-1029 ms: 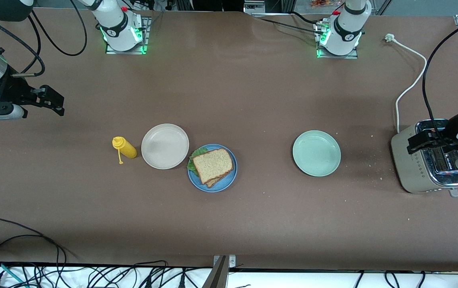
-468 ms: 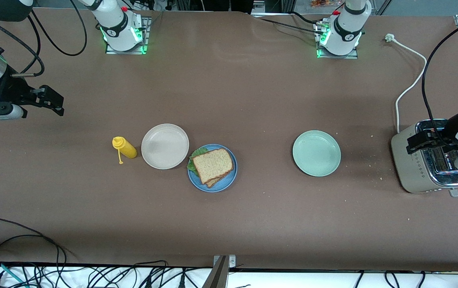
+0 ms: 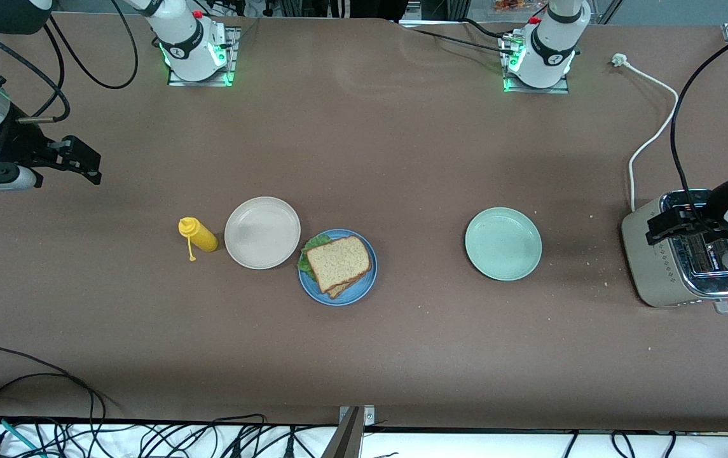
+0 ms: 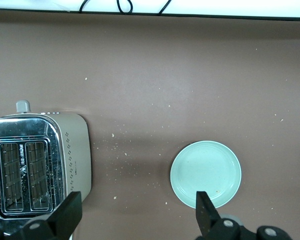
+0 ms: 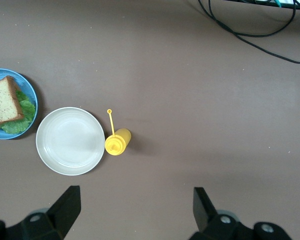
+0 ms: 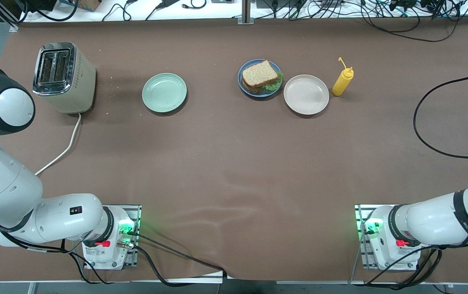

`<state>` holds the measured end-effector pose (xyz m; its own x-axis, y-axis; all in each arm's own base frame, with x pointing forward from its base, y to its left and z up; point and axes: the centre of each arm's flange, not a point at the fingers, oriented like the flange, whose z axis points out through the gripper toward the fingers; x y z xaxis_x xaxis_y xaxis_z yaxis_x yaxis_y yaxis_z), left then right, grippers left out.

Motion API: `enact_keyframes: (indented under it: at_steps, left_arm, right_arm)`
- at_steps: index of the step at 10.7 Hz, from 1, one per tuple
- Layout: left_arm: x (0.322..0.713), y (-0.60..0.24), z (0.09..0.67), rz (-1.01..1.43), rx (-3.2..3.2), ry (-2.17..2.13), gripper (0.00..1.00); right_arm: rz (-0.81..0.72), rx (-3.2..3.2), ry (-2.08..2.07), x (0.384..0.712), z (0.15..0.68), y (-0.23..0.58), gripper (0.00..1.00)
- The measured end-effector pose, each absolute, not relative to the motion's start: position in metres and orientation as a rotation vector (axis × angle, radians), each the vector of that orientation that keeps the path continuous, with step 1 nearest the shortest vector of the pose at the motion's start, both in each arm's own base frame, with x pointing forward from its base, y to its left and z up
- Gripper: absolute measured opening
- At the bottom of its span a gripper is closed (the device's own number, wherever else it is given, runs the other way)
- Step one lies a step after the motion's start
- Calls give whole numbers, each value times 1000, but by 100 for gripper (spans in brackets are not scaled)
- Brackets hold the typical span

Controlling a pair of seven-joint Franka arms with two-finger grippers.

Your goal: Make sandwich in blue plate with both arms

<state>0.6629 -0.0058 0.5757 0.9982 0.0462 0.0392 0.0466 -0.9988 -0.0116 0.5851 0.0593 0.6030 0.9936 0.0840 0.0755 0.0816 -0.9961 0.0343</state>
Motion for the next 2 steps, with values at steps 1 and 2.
enact_keyframes:
  at_steps: [1,2]
  left_arm:
    - [663,-6,576,-61,-3128,-73,100]
    - [663,-6,576,-61,-3128,-73,100]
  right_arm:
    - [120,3105,129,585,603,59,100]
    - [120,3105,129,585,603,59,100]
